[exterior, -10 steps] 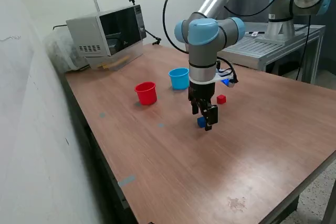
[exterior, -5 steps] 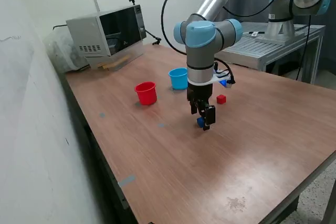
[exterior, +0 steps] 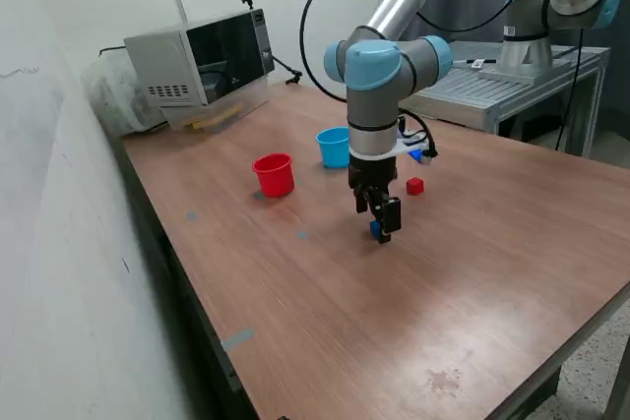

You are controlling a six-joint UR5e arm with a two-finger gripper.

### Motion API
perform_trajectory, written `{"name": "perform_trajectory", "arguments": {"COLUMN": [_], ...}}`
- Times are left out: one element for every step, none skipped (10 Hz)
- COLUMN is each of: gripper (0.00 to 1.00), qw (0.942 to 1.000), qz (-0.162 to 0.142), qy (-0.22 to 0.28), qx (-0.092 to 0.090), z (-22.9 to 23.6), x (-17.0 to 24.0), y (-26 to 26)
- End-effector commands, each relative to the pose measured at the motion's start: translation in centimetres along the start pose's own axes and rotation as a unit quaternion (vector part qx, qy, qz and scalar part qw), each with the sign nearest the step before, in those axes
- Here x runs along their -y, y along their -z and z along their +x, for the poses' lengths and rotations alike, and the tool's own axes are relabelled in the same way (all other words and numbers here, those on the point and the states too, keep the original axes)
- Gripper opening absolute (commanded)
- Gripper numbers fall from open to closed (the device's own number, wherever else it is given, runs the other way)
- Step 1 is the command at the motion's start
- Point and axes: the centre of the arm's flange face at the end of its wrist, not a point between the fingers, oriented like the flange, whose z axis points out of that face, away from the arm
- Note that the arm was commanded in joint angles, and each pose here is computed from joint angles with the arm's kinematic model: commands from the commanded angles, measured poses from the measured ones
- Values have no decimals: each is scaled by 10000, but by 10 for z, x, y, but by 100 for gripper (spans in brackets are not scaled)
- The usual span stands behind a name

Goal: Place red objects in the red bin, and blue objects in the blue bin.

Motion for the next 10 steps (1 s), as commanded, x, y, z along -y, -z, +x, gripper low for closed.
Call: {"name": "perform_trajectory", "arguments": {"gripper": [100,100,100,100,100,100,100,100,100,100], "qw": [10000,10000,10000,10000,10000,10000,10000,10000,10000,10000], "qz": [63,92,70,55,26,17,-12,-11,-19,-27], "qy": [6,10,15,20,24,38,41,49,78,85], "qx": [26,37,29,23,11,7,-5,-13,-24,-28], "z": [-5,-6,-6,-6,-6,-4,-4,-2,3,4], "x": [3,6,8,9,10,11,11,12,15,15], "y": [-2,-3,4,9,15,16,21,22,23,24]}}
